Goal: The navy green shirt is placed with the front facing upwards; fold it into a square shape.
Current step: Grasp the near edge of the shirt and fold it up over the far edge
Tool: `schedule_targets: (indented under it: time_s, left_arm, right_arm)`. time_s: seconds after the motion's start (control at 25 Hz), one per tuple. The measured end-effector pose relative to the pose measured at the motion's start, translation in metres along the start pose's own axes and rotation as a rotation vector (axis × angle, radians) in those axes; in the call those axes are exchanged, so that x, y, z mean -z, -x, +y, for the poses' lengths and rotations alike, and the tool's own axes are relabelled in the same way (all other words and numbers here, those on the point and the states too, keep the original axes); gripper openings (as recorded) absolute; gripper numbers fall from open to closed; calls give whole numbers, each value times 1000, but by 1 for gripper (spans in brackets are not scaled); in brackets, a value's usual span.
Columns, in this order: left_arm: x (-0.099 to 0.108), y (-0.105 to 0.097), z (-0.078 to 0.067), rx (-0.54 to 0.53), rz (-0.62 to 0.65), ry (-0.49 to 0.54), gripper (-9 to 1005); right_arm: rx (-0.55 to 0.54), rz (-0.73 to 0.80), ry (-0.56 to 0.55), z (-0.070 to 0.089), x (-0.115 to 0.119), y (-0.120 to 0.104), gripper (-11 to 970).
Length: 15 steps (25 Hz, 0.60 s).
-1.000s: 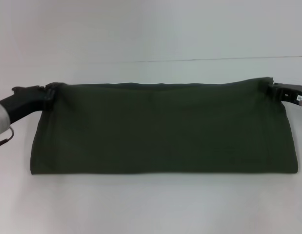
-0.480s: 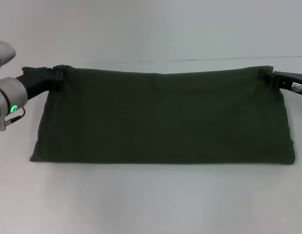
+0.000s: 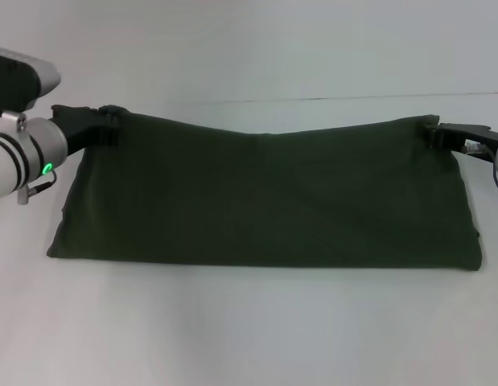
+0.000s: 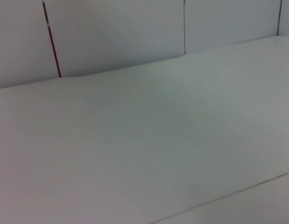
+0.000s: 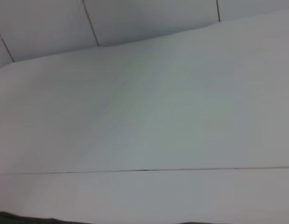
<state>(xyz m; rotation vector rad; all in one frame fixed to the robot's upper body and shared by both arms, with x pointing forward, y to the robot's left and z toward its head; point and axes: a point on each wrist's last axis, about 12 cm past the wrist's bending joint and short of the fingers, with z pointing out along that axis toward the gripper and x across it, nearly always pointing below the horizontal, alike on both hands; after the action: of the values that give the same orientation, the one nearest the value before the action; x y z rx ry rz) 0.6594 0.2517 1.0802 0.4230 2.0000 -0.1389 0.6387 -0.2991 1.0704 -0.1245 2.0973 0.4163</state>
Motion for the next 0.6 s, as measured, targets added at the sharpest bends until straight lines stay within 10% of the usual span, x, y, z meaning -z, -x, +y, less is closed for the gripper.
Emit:
schedule_targets:
  time_s: [0.36,0.44,0.6]
  left_arm:
    - [-1,-1,4,70,-8,54,101]
    - [-1,-2,3,77,-10,54,337]
    - [1,-5,5,103,-15,58,475]
  right_arm:
    - [43,0,-22,4,-6,5,152]
    - [49,1,-23,5,-6,5,173]
    - [49,1,-36,2,-5,5,359]
